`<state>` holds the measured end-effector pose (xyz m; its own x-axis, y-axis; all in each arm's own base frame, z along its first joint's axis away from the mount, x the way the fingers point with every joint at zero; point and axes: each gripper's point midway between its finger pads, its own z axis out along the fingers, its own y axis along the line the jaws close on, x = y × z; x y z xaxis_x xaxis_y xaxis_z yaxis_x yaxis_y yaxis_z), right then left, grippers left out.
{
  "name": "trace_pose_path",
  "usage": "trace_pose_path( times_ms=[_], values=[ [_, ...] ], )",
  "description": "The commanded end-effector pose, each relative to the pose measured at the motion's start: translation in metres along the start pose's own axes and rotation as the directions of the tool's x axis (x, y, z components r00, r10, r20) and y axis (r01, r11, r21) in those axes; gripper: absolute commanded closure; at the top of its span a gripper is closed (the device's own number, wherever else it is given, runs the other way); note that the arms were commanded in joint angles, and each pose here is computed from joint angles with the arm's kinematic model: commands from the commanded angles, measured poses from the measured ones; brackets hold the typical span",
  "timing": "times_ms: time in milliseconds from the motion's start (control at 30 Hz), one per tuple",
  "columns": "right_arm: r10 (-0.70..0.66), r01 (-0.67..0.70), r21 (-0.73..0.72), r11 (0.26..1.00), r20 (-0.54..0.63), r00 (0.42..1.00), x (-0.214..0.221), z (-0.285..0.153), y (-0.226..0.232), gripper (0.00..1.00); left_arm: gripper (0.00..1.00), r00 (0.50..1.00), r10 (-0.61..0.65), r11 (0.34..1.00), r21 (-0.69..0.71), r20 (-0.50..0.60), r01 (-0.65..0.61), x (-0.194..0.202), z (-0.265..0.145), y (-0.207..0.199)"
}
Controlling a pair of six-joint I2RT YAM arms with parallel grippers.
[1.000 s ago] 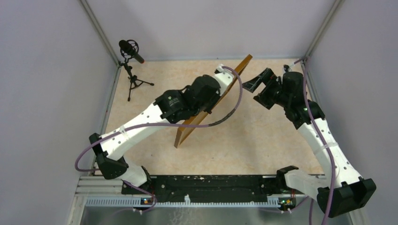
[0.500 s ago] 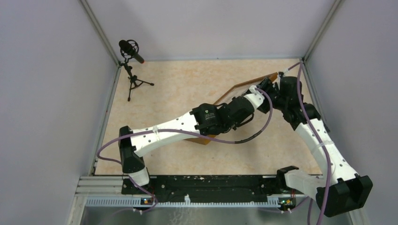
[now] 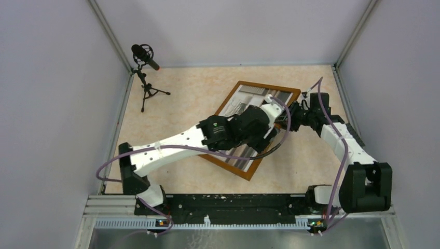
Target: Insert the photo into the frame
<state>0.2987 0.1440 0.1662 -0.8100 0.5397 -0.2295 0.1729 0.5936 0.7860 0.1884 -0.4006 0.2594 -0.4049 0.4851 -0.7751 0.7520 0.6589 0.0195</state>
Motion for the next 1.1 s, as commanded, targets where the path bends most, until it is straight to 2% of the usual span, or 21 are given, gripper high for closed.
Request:
trace_pose_path(
  times_ms=[0,200,333,533,600,733,800,900,967,1033,1067],
  values=[
    [-0.319,0.307,-0.146,0.941,-0.067,0.946,0.001,0.011,0.010,1.00,0.18,0.982,-0.082,0.993,-0.069,0.171,0.095,-0.030,-0.058,0.046],
    [-0.312,0.254,-0.257,0.932,-0.219,0.924,0.015,0.034,0.006,1.00,0.16,0.954,-0.145,0.973,-0.139,0.261,0.186,-0.017,-0.092,0.104],
    [-0.376,0.306,-0.277,0.911,-0.255,0.891,0.022,0.055,0.011,1.00,0.14,0.939,-0.147,0.952,-0.213,0.311,0.219,-0.007,-0.106,0.139],
    [-0.460,0.429,-0.165,0.888,-0.346,0.818,0.003,0.096,-0.007,1.00,0.11,0.915,-0.120,0.924,-0.294,0.386,0.245,-0.003,-0.121,0.167],
    [-0.503,0.498,-0.119,0.859,-0.383,0.775,-0.007,0.108,-0.016,1.00,0.11,0.907,-0.106,0.911,-0.327,0.407,0.253,-0.001,-0.124,0.175],
    [-0.613,0.657,-0.070,0.750,-0.446,0.652,-0.025,0.128,-0.034,1.00,0.11,0.870,-0.063,0.868,-0.404,0.489,0.290,0.002,-0.137,0.195],
    [-0.670,0.749,-0.044,0.661,-0.482,0.564,-0.035,0.137,-0.039,1.00,0.11,0.847,-0.040,0.846,-0.433,0.530,0.311,0.005,-0.144,0.204],
    [-0.746,0.858,-0.083,0.506,-0.541,0.388,-0.034,0.151,-0.042,1.00,0.11,0.816,-0.028,0.814,-0.461,0.577,0.354,0.014,-0.152,0.216],
    [-0.767,0.866,-0.110,0.487,-0.528,0.364,-0.038,0.167,-0.035,1.00,0.12,0.797,-0.026,0.798,-0.468,0.604,0.381,0.019,-0.158,0.222],
    [-0.772,0.863,-0.091,0.498,-0.500,0.392,-0.046,0.183,-0.025,1.00,0.12,0.778,-0.025,0.782,-0.473,0.627,0.406,0.024,-0.163,0.228],
    [-0.756,0.851,-0.054,0.523,-0.491,0.433,-0.052,0.191,-0.022,0.85,0.12,0.775,-0.025,0.776,-0.476,0.632,0.414,0.027,-0.164,0.230]
  ],
)
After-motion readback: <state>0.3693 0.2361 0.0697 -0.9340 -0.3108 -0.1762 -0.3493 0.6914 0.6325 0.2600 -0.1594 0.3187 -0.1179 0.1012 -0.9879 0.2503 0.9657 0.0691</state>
